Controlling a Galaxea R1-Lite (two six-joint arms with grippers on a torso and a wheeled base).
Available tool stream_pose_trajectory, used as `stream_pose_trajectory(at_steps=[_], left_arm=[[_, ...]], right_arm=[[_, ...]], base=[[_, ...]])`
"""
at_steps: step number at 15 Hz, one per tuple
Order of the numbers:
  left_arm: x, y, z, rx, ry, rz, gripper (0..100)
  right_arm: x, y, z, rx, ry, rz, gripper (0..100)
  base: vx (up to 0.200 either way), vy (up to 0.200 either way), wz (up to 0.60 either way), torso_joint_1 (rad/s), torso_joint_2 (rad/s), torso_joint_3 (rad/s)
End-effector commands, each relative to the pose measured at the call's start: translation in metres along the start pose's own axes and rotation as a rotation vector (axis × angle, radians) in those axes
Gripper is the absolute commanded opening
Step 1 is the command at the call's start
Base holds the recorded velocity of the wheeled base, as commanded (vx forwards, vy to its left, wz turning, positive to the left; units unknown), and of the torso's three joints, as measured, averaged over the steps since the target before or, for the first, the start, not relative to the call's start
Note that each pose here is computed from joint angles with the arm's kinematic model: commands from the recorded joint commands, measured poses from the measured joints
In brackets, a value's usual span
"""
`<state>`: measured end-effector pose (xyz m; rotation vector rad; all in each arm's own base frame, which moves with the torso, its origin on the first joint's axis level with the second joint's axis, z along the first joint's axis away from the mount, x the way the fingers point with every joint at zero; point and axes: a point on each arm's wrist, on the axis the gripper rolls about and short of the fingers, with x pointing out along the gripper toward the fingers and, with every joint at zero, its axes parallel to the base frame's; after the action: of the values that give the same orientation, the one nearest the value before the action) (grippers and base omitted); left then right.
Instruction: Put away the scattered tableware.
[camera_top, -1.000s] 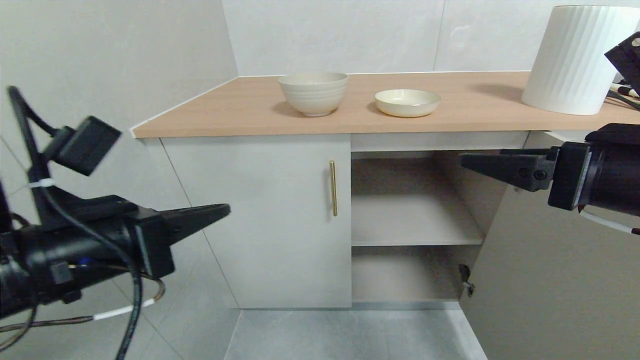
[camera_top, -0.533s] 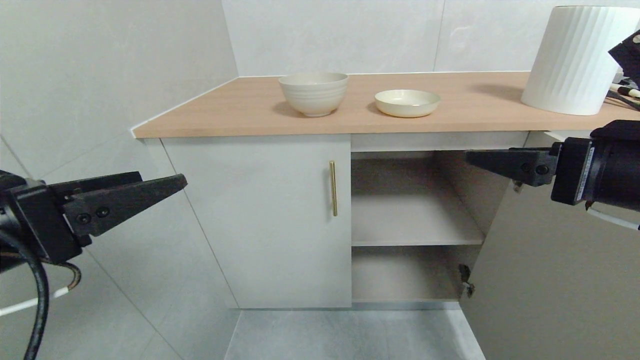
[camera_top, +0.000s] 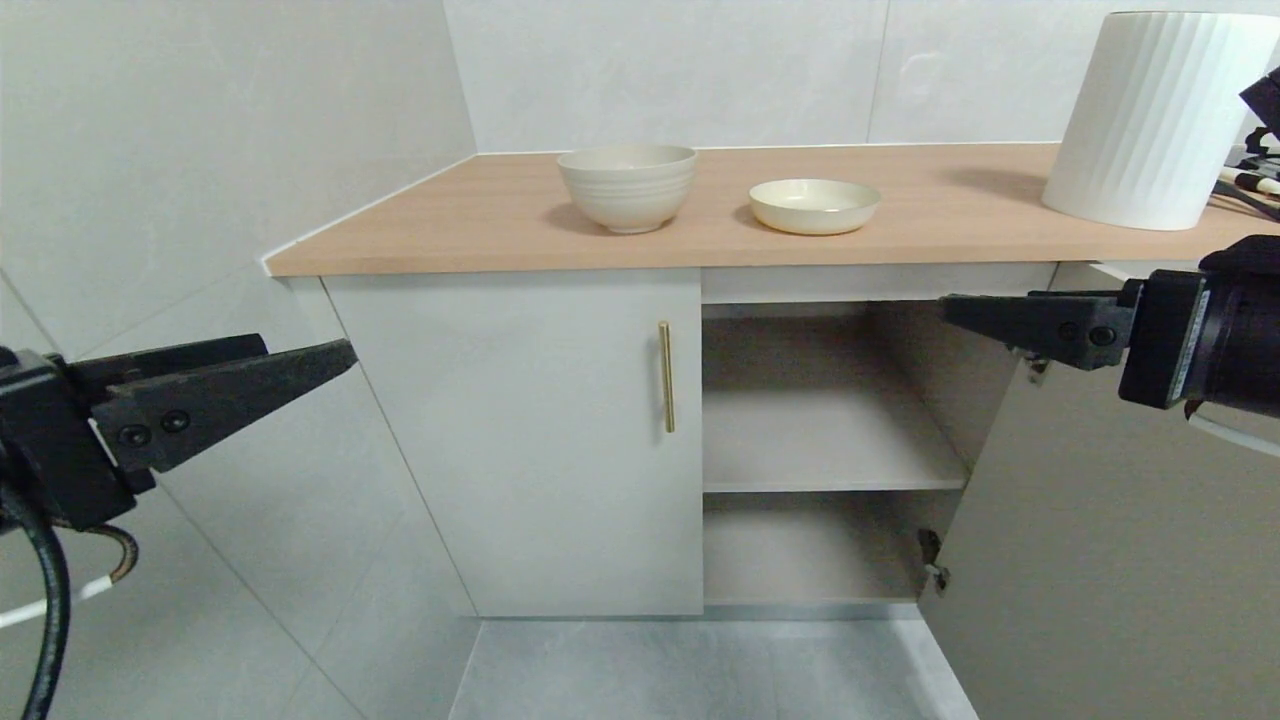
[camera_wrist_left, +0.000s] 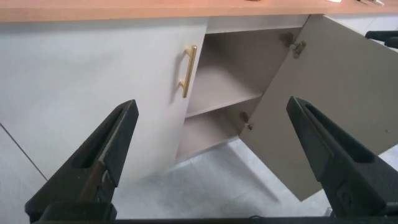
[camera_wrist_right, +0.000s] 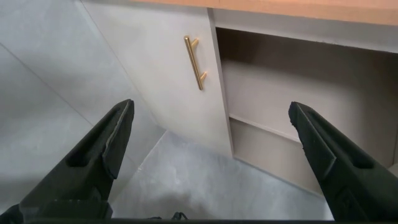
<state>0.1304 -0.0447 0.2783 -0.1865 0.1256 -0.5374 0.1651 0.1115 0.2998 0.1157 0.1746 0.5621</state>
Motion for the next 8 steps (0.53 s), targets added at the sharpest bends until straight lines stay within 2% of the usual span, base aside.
stream_pose_trajectory(at_steps=[1, 8], left_arm=[[0.0003, 0.0001, 0.0001, -0.001, 0.000, 0.000, 100], [-0.0011, -0.0005, 0.0009, -0.001, -0.004, -0.002, 100]], right_arm=[[-0.0018, 0.0002, 0.0008, 0.000, -0.006, 0.001, 100], [-0.0033, 0.0002, 0.0015, 0.000, -0.010, 0.002, 100]], base=[[0.200, 0.000, 0.00, 0.002, 0.00, 0.012], [0.200, 0.000, 0.00, 0.004, 0.00, 0.004]])
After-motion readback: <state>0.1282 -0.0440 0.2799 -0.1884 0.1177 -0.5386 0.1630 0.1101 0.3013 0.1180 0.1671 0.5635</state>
